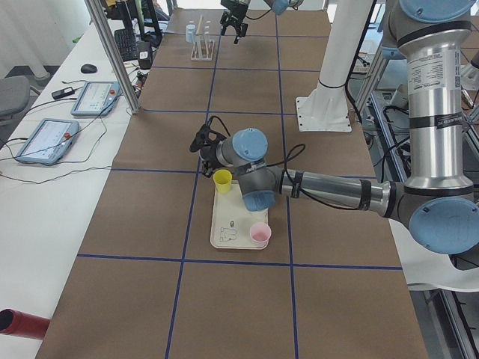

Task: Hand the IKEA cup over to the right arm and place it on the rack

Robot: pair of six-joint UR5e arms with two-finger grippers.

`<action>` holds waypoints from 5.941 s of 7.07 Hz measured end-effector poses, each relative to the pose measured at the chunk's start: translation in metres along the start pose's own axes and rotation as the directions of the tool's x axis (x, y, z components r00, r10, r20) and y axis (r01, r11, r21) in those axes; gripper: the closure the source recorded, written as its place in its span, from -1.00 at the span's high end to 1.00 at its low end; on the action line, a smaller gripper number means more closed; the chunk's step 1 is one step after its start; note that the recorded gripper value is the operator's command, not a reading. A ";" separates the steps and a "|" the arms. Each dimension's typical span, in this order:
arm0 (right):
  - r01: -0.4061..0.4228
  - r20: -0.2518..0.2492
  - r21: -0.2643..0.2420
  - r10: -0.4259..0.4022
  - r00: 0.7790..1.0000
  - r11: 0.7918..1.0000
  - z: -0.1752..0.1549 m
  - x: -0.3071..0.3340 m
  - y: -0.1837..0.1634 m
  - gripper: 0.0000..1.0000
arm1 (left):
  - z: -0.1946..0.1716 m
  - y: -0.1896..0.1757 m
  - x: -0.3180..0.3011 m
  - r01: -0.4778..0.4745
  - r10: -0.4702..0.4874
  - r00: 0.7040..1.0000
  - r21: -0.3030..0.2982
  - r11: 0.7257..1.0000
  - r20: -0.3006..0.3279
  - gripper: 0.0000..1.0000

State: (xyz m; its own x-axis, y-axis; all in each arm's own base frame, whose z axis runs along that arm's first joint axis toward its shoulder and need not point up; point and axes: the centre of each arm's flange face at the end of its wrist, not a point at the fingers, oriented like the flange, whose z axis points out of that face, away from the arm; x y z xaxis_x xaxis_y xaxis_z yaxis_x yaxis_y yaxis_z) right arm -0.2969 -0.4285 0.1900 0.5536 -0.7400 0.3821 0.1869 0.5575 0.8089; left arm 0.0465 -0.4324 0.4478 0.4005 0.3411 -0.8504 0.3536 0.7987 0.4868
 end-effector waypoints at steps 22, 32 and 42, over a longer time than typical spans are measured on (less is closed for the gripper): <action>0.081 0.236 0.544 -0.245 0.940 0.835 0.031 -0.164 -0.005 0.99 | 0.174 0.034 0.377 0.517 -0.623 0.654 -0.347 0.782 -0.429 -1.00; 0.077 0.192 0.569 -0.224 0.956 0.819 0.024 -0.160 -0.010 0.06 | 0.178 0.037 0.377 0.516 -0.623 0.658 -0.350 0.782 -0.422 -1.00; 0.104 0.162 0.524 -0.219 0.962 0.845 0.008 -0.129 -0.010 -0.63 | 0.165 0.014 0.337 0.469 -0.545 0.762 -0.281 0.837 -0.351 1.00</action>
State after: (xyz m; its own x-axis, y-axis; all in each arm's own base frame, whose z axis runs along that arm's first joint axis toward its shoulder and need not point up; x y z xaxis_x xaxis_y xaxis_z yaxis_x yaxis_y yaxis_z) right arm -0.3772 -0.3418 0.1362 0.3600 -0.8951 0.2632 -0.2098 0.1972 0.9577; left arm 0.3259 -0.3883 0.2007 -0.1846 -0.0011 -0.9828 0.2466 0.9679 -0.0474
